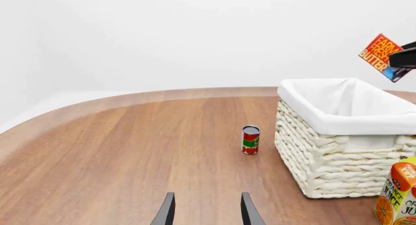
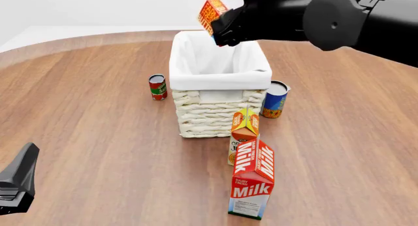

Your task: Pick up the butter and put it in the basket.

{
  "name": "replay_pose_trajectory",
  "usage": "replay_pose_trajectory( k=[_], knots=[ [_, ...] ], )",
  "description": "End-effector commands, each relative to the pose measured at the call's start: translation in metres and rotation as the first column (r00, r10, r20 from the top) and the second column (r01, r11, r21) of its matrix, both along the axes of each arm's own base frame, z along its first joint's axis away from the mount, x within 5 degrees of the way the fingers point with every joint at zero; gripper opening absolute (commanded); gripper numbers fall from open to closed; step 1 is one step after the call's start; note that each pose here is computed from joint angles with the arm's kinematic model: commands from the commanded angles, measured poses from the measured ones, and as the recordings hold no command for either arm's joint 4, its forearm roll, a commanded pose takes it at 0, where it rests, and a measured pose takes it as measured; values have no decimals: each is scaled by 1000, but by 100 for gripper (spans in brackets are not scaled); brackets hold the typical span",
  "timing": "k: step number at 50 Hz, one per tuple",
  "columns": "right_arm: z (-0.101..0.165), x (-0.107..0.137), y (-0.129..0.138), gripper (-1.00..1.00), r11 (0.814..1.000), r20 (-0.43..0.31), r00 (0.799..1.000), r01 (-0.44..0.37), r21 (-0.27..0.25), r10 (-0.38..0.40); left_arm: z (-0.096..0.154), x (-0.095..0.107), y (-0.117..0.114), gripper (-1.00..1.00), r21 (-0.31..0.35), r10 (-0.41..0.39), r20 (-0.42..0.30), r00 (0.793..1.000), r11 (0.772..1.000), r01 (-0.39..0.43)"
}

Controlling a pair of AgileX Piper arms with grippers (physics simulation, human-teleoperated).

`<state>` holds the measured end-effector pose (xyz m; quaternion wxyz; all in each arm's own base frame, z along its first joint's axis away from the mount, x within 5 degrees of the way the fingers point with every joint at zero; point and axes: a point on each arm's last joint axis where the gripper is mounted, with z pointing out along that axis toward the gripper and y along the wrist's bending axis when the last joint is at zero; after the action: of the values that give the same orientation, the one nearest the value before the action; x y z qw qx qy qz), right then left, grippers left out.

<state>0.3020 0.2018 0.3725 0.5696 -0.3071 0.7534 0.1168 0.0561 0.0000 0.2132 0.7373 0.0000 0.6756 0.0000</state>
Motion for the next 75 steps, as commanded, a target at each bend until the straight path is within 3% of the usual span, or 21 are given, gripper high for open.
replay_pose_trajectory(
  k=[1, 19, 75],
  knots=[
    [-5, 15, -1, -100, 1000, 6, 1000, 26, 11, -26, 0, 0, 0, 100, 0, 0, 0, 1000, 1000, 0],
    [-17, 23, 11, -100, 1000, 2, 1000, 15, 19, -15, 0, 0, 0, 100, 0, 0, 0, 1000, 1000, 0],
    [-64, 59, 13, -100, 998, -22, 998, 56, -3, -56, 0, 0, 0, 100, 0, 0, 0, 1000, 1000, 0]
  ],
)
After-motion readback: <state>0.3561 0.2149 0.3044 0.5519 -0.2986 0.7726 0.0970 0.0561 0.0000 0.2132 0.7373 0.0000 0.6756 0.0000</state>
